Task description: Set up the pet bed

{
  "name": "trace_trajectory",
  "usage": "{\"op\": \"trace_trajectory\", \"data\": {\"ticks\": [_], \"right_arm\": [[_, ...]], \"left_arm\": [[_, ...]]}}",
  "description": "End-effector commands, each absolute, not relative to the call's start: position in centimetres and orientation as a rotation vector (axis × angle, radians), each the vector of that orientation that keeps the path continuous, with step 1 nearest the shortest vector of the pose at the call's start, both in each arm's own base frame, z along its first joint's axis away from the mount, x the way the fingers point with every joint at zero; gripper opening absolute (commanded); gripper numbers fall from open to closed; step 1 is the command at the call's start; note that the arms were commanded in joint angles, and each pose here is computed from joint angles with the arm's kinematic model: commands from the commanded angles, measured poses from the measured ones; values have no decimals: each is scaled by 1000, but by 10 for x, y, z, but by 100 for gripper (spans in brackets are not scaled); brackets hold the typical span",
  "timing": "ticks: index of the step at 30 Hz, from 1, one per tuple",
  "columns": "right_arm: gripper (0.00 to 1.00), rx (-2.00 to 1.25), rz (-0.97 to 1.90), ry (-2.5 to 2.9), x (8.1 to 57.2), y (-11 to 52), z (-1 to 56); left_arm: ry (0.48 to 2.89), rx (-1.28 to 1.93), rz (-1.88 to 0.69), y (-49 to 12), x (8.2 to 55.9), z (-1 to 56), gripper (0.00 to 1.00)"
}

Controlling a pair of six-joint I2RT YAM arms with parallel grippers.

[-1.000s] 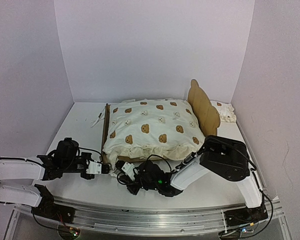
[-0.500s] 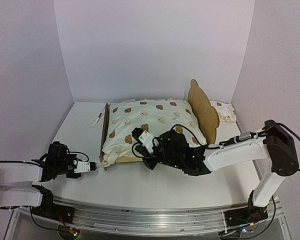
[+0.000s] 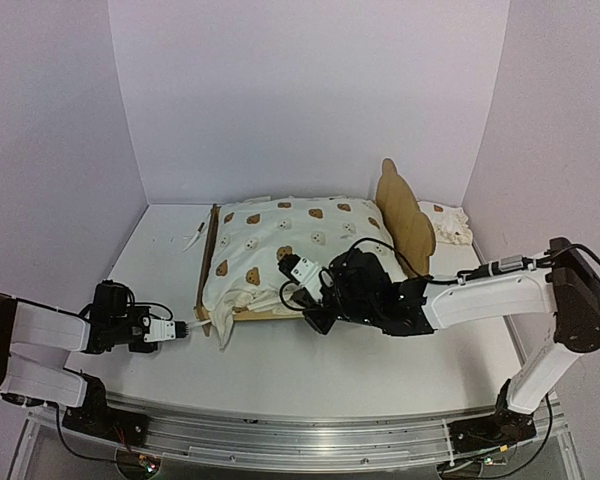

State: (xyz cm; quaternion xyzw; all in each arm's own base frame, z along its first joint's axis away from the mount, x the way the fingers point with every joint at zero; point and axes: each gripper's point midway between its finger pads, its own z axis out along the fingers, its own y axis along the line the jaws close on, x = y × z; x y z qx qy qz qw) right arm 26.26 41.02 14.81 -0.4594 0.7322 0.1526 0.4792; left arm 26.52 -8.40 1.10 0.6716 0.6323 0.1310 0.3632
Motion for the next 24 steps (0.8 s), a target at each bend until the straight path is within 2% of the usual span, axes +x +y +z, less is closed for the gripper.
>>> {"op": "trace_trajectory", "data": {"ticks": [1,5,8,9,11,12,14,15,19,24], "right_arm": [[0,-1000,399,1751,275,393,197],[0,-1112,661,1807,244,424,180],[10,-1179,1021,1885,199,474,162],[15,-1227,1118,1915,180,491,150],[39,-1411,1273,1920,127,524,140],[50,-1491,1313,1934,108,533,138],[62,-1537,1325,2035,94,536,135],[67,-1514,1324,2067,95,535,138],[73,-1438,1150,2062,113,510,160],[74,-1180,852,2315,161,444,172]], "left_arm": [[1698,1762,377,-67,258,-3,0],[1702,1796,308,-72,249,-4,0],[1697,1838,212,-80,239,-2,2],[1696,1839,194,-82,239,1,10],[1710,1843,153,-85,237,6,37],[1718,1840,130,-87,238,12,46],[1753,1816,90,-89,238,24,57],[1768,1802,83,-89,240,31,58],[1797,1728,56,-93,245,62,63],[1763,1651,-105,-113,241,113,69]]}}
